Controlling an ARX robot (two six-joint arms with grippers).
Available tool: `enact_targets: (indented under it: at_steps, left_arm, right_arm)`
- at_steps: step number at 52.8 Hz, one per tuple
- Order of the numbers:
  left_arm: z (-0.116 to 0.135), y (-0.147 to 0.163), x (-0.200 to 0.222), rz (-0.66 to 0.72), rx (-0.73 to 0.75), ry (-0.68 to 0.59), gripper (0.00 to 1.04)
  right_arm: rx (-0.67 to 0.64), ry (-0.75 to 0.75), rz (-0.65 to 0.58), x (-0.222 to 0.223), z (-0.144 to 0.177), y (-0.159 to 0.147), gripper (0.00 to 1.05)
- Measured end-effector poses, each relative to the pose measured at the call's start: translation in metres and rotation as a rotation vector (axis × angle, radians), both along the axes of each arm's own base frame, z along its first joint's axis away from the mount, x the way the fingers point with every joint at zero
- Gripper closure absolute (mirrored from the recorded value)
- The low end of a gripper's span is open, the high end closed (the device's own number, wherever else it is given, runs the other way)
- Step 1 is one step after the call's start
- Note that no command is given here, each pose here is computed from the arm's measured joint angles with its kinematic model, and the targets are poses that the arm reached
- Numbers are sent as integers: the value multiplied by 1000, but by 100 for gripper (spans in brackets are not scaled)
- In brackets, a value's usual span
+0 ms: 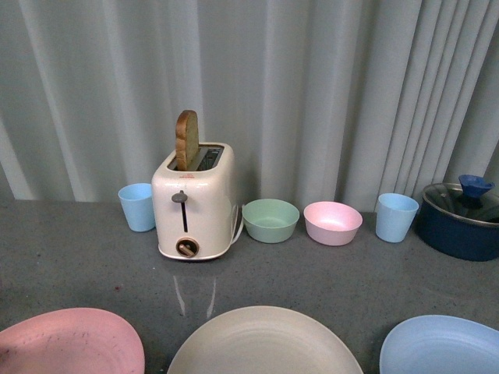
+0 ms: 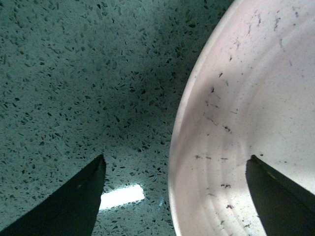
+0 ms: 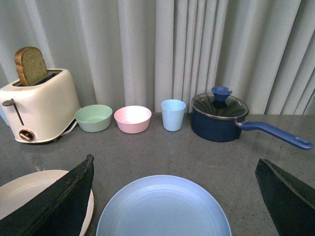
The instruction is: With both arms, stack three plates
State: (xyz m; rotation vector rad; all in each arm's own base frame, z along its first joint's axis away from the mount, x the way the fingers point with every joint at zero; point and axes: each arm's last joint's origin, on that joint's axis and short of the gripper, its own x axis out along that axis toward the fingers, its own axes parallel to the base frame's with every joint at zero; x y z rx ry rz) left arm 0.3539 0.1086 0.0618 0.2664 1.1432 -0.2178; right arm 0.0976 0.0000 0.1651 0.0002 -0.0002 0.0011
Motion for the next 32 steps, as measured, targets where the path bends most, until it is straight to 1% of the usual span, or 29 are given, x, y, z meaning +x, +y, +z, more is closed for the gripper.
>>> enact_targets:
  at_steps: [7, 13, 24, 29, 32]
  left_arm:
    - [-3, -2, -1, 0, -5, 8, 40]
    - [-6, -3, -1, -3, -9, 9, 61]
    - [-4, -4, 0, 1, -17, -3, 91]
    - [-1, -4, 1, 10, -39, -16, 100]
    - [-1, -3, 1, 13, -40, -17, 100]
  right_arm:
    - [0, 0, 0, 0, 0, 0, 7]
    - [0, 0, 0, 0, 0, 0, 7]
    - [0, 0, 0, 0, 0, 0, 7]
    - [0, 0, 0, 0, 0, 0, 7]
    - [0, 0, 0, 0, 0, 0, 7]
